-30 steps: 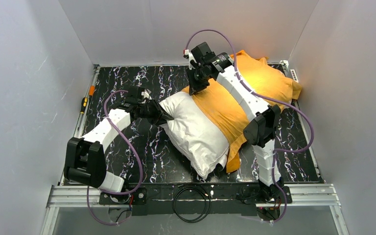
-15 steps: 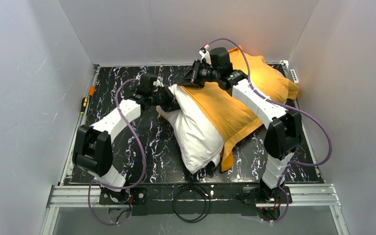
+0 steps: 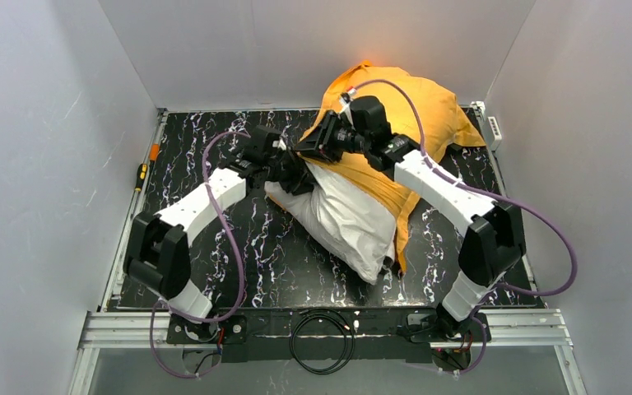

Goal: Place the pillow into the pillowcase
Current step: Stuff the pillow into the pillowcase.

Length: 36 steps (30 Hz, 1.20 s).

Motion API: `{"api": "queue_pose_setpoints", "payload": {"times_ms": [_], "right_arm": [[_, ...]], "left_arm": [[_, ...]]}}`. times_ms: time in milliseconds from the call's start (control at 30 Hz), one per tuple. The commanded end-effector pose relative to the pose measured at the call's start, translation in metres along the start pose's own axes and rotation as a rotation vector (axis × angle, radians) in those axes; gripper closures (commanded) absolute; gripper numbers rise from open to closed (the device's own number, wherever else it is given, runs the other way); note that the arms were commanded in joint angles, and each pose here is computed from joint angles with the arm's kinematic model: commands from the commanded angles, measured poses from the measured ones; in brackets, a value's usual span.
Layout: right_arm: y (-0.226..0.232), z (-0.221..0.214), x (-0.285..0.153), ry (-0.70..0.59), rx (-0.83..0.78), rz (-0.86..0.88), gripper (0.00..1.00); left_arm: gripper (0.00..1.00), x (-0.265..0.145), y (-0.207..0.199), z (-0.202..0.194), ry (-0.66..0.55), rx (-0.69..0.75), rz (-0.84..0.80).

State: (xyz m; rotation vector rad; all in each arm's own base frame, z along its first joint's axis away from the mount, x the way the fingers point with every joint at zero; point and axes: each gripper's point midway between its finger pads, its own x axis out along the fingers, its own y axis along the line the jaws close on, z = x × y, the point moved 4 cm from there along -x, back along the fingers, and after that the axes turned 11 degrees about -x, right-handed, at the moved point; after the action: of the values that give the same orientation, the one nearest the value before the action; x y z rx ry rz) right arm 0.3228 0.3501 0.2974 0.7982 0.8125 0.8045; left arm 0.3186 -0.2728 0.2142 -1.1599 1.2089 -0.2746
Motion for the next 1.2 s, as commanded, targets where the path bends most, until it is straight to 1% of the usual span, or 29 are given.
{"api": "queue_pose_setpoints", "payload": {"times_ms": [0, 33, 67, 100, 133, 167, 267, 333, 400, 467, 533, 633, 733, 833, 867, 900, 933, 1000, 1033, 1067, 1167], "right_arm": [[0.066, -0.054, -0.058, 0.268, -0.392, 0.026, 0.47], [0.059, -0.052, -0.061, 0.276, -0.443, -0.030, 0.38], [0.052, -0.050, -0.067, 0.285, -0.494, -0.091, 0.30], [0.047, -0.049, -0.072, 0.291, -0.544, -0.151, 0.23], [0.041, -0.048, -0.077, 0.306, -0.592, -0.206, 0.18], [0.037, -0.049, -0.083, 0.318, -0.637, -0.256, 0.15], [0.024, -0.068, -0.096, 0.405, -0.781, -0.385, 0.10], [0.018, -0.084, -0.101, 0.453, -0.884, -0.454, 0.08], [0.010, -0.108, -0.106, 0.519, -0.973, -0.513, 0.07], [0.000, -0.129, -0.110, 0.555, -1.068, -0.585, 0.04], [-0.010, -0.149, -0.113, 0.592, -1.146, -0.637, 0.02], [-0.034, -0.174, -0.112, 0.665, -1.225, -0.715, 0.02], [-0.062, -0.188, -0.101, 0.705, -1.284, -0.787, 0.02], [-0.089, -0.187, -0.087, 0.743, -1.364, -0.912, 0.03], [-0.097, -0.186, -0.080, 0.758, -1.379, -0.934, 0.11], [-0.105, -0.186, -0.072, 0.783, -1.376, -0.941, 0.26], [-0.109, -0.183, -0.065, 0.793, -1.355, -0.930, 0.43], [-0.112, -0.171, -0.054, 0.783, -1.321, -0.919, 0.73], [-0.107, -0.162, -0.050, 0.760, -1.314, -0.917, 0.87], [-0.103, -0.154, -0.049, 0.741, -1.303, -0.915, 0.99], [-0.078, -0.127, -0.045, 0.681, -1.215, -0.813, 0.99]], "left_arm": [[0.57, -0.042, 0.003, -0.018, -0.054, 0.131, 0.017], [0.46, -0.051, 0.016, -0.018, -0.068, 0.133, 0.068], [0.38, -0.060, 0.032, -0.019, -0.077, 0.127, 0.129], [0.31, -0.069, 0.040, -0.019, -0.097, 0.140, 0.153], [0.26, -0.080, 0.054, -0.020, -0.109, 0.137, 0.205], [0.21, -0.090, 0.064, -0.020, -0.125, 0.141, 0.242], [0.10, -0.118, 0.089, -0.022, -0.167, 0.121, 0.311], [0.07, -0.132, 0.104, -0.026, -0.174, 0.080, 0.319], [0.06, -0.145, 0.120, -0.031, -0.185, 0.038, 0.313], [0.04, -0.154, 0.135, -0.036, -0.193, 0.000, 0.327], [0.03, -0.159, 0.150, -0.041, -0.187, -0.038, 0.343], [0.02, -0.161, 0.168, -0.049, -0.167, -0.117, 0.346], [0.02, -0.156, 0.174, -0.052, -0.150, -0.188, 0.296], [0.02, -0.152, 0.174, -0.052, -0.156, -0.222, 0.252], [0.02, -0.152, 0.174, -0.052, -0.159, -0.229, 0.242], [0.03, -0.152, 0.174, -0.052, -0.160, -0.238, 0.233], [0.03, -0.152, 0.173, -0.052, -0.160, -0.241, 0.220], [0.04, -0.150, 0.173, -0.052, -0.158, -0.256, 0.191], [0.04, -0.150, 0.170, -0.052, -0.155, -0.252, 0.163], [0.04, -0.150, 0.169, -0.052, -0.151, -0.251, 0.141], [0.04, -0.151, 0.166, -0.054, -0.153, -0.243, 0.102]]}}
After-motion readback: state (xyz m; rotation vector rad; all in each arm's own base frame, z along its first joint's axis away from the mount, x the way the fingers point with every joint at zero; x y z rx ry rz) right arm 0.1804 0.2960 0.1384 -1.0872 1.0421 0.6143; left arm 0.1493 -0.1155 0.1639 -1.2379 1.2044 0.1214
